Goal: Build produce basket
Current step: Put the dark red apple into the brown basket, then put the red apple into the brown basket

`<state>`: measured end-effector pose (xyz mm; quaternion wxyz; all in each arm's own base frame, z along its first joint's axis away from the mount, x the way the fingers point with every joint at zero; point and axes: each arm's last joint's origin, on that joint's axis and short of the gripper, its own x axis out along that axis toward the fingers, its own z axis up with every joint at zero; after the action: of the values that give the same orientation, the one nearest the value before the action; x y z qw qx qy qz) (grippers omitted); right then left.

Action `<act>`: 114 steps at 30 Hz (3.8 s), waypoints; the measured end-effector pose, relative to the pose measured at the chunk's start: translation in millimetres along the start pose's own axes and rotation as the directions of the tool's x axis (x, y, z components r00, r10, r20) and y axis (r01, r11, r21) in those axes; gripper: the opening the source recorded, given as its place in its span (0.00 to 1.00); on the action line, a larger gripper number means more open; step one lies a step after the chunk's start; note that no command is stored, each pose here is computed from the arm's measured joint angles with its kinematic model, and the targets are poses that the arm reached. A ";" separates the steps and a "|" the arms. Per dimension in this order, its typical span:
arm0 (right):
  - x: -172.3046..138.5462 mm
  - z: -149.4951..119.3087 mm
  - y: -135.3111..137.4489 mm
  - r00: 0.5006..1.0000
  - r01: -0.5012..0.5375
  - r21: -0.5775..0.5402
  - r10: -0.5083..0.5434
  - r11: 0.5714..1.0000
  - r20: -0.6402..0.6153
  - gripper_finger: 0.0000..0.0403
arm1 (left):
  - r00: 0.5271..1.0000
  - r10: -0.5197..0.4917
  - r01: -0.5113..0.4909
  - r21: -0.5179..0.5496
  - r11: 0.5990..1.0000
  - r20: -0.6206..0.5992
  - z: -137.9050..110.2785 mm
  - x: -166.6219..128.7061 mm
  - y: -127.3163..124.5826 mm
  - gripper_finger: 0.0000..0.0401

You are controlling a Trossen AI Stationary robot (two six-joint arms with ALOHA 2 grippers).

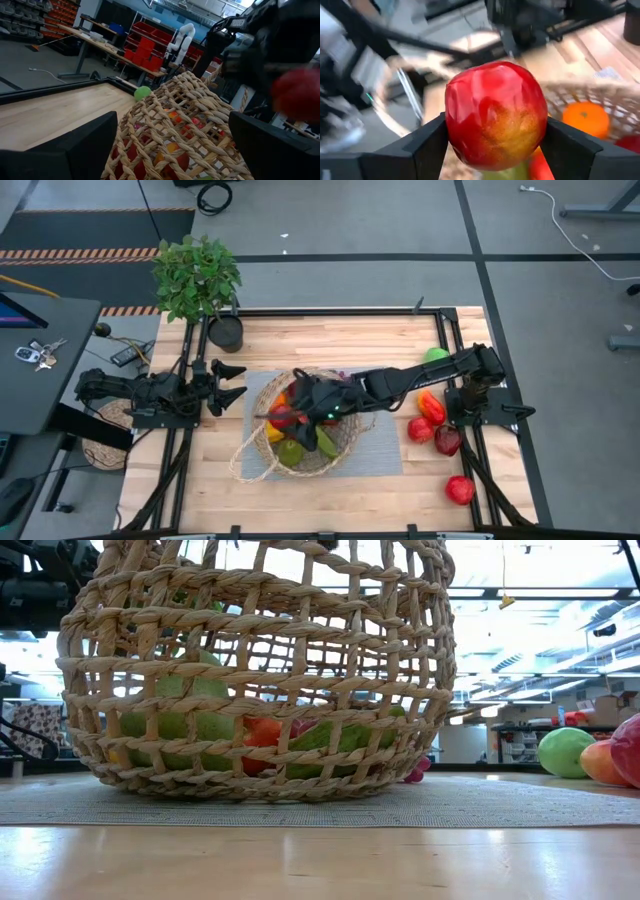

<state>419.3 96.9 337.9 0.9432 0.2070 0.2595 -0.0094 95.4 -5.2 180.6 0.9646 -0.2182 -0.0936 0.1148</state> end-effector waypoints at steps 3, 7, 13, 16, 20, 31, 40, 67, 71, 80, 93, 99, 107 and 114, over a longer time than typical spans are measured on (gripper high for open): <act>11.2 -20.4 -9.0 0.998 0.020 -0.074 -0.024 0.997 -0.051 0.73 | 1.000 0.000 0.000 0.000 1.000 0.000 0.0 0.0 0.0 0.97; 29.7 -55.2 -26.6 0.996 0.033 -0.088 -0.040 0.996 -0.078 0.73 | 1.000 0.000 0.000 0.000 1.000 0.000 0.0 0.0 0.0 0.97; 44.5 -95.1 -52.2 0.996 0.042 -0.047 -0.046 0.998 -0.078 0.73 | 1.000 0.000 0.000 0.000 1.000 0.000 0.0 0.0 0.0 0.97; 46.3 -102.5 -59.7 0.995 0.053 -0.014 -0.054 0.998 -0.087 0.73 | 1.000 0.000 0.000 0.000 1.000 0.000 0.0 0.0 0.0 0.97; 46.7 -103.3 -63.8 0.993 0.067 -0.001 -0.067 0.998 -0.097 0.73 | 1.000 0.000 0.000 0.000 1.000 0.000 0.0 0.0 0.0 0.97; 47.2 -100.0 -68.5 0.994 0.074 0.025 -0.072 0.997 -0.088 0.74 | 1.000 0.000 0.000 0.000 1.000 0.000 0.0 0.0 0.0 0.97; 44.7 -91.2 -66.5 0.993 0.039 -0.006 -0.039 0.999 -0.115 0.96 | 1.000 0.000 0.000 0.000 1.000 0.000 0.0 0.0 0.0 0.97; -106.2 -15.1 49.8 0.899 0.342 -0.015 -0.331 0.940 -0.288 0.90 | 1.000 0.000 0.000 0.000 1.000 -0.001 0.0 0.0 0.0 0.97; -120.2 -37.0 64.9 0.863 0.395 -0.032 -0.383 0.918 -0.331 0.90 | 1.000 0.000 0.000 0.001 1.000 -0.001 0.0 0.0 0.0 0.97; -147.8 -78.3 89.2 0.806 0.519 -0.029 -0.500 0.854 -0.316 0.90 | 1.000 0.000 0.000 0.000 1.000 0.000 0.1 0.0 0.0 0.97; -116.3 -172.2 54.2 0.493 0.715 -0.164 -0.656 0.680 -0.571 0.90 | 1.000 0.000 0.000 0.000 1.000 0.000 0.1 0.0 0.0 0.97; -124.8 -203.7 20.3 0.340 0.777 -0.185 -0.649 0.601 -0.681 0.90 | 1.000 0.000 0.000 0.000 1.000 0.000 0.1 0.0 0.0 0.97; -143.9 -217.0 -18.1 0.405 0.846 -0.018 -0.663 0.534 -0.630 0.91 | 1.000 0.000 0.000 0.000 1.000 0.000 0.1 0.0 -0.1 0.97; -141.9 -238.3 -48.0 0.432 0.879 0.107 -0.681 0.465 -0.591 0.91 | 1.000 0.000 0.000 0.000 1.000 0.000 0.1 0.0 -0.1 0.97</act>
<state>174.8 134.6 203.7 0.6649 0.2424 0.5372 -0.4589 95.4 -5.2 180.7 0.9646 -0.2181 -0.0936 0.1148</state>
